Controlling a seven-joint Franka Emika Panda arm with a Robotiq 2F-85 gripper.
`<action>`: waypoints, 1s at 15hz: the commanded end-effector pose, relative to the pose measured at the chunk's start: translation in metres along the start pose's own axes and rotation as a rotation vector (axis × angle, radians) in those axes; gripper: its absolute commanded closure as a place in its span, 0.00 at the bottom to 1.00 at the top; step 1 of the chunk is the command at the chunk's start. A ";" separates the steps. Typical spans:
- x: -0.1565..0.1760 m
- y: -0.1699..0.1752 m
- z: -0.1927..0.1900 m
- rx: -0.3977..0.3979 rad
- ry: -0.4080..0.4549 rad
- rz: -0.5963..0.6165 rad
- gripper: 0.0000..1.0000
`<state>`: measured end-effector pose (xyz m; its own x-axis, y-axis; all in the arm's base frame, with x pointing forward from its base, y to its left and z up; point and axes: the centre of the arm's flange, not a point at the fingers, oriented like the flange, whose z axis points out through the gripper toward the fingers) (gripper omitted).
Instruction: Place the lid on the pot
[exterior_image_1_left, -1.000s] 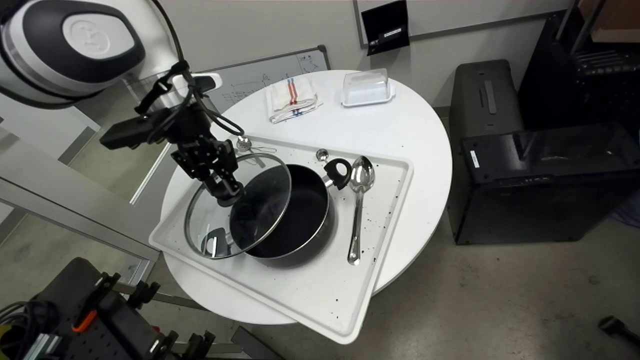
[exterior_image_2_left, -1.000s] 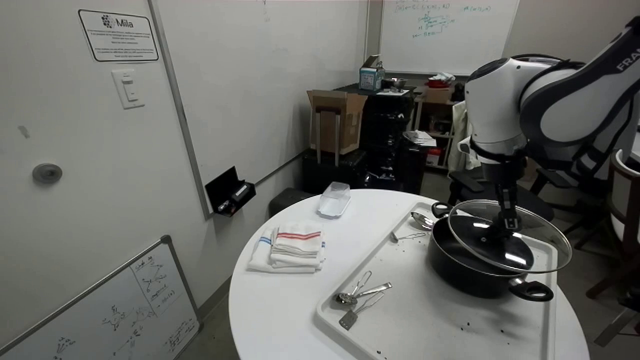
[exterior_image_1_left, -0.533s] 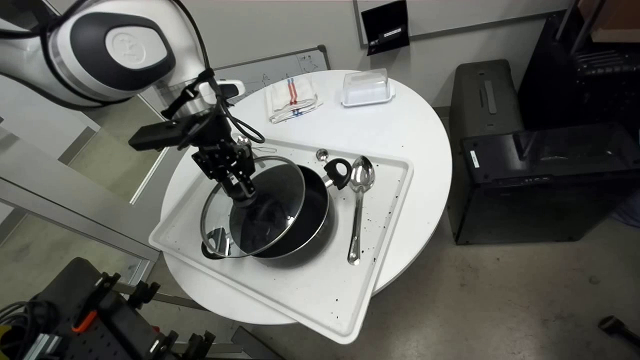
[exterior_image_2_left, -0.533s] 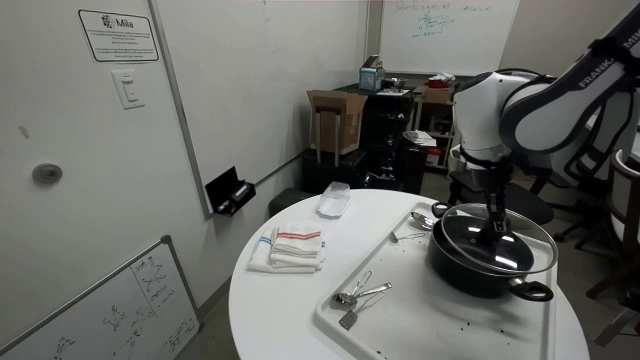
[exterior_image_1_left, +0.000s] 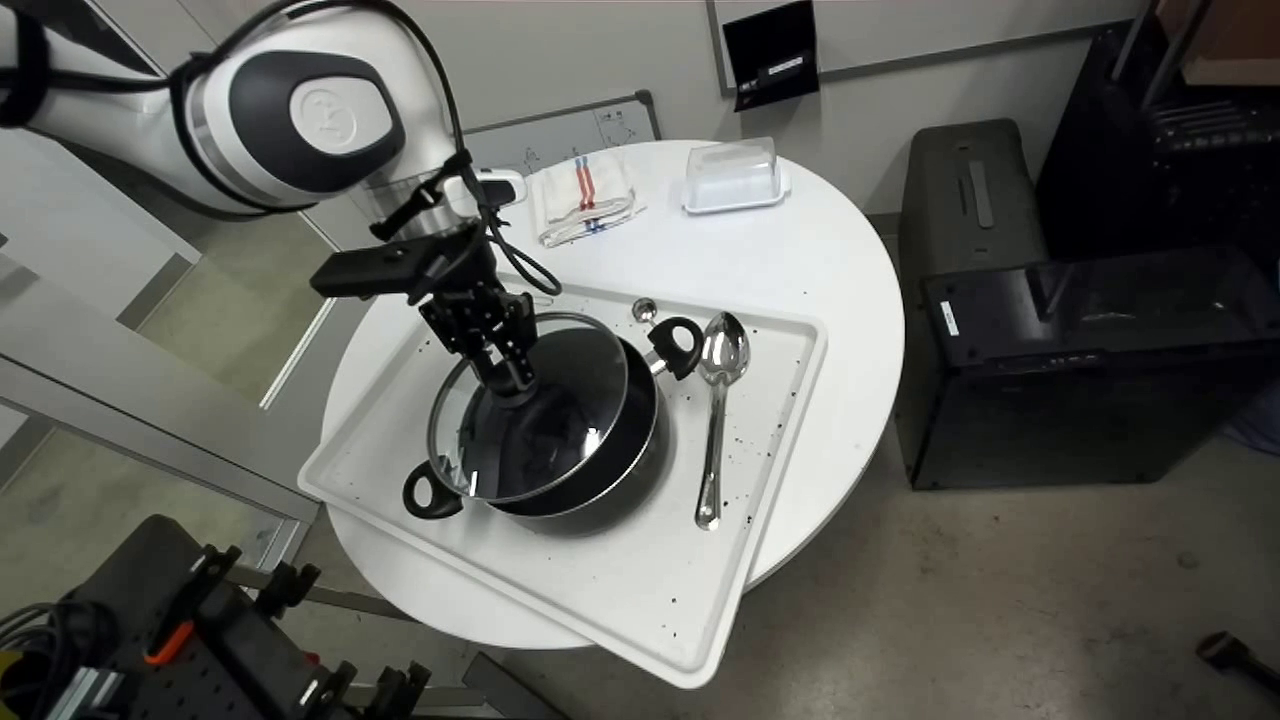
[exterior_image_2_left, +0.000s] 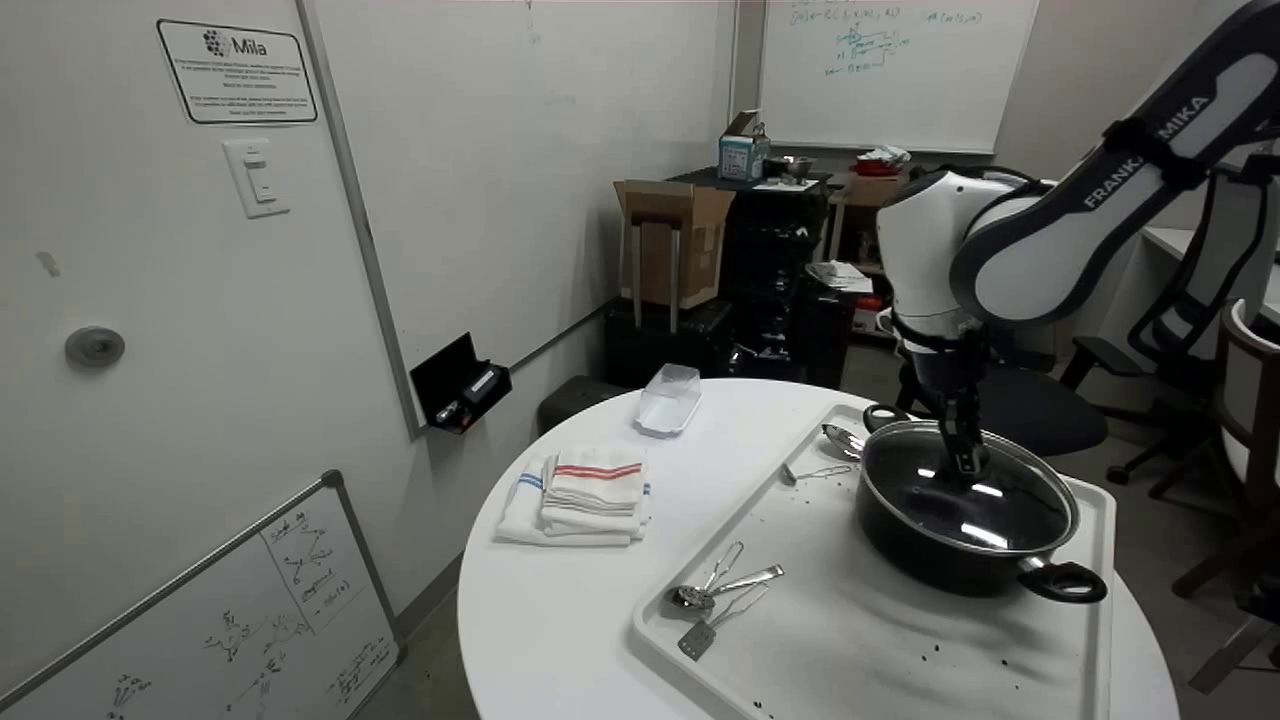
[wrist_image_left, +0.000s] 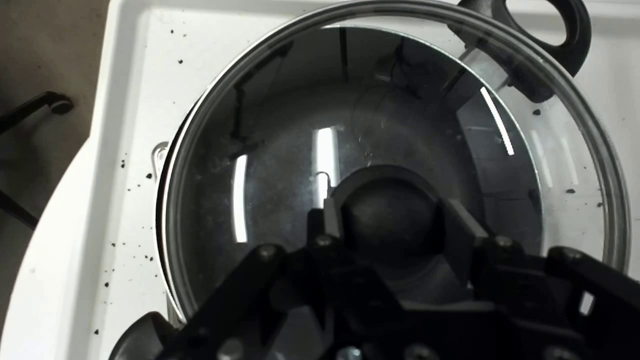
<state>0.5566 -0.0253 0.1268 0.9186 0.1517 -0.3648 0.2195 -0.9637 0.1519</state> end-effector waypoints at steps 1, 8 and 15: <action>0.018 0.010 -0.005 0.022 -0.011 0.016 0.75; 0.022 0.021 0.004 0.038 -0.018 0.043 0.75; 0.016 0.034 0.008 0.061 -0.027 0.077 0.75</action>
<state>0.5714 -0.0484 0.1117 0.9269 0.0795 -0.3667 0.1389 -0.9806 0.1384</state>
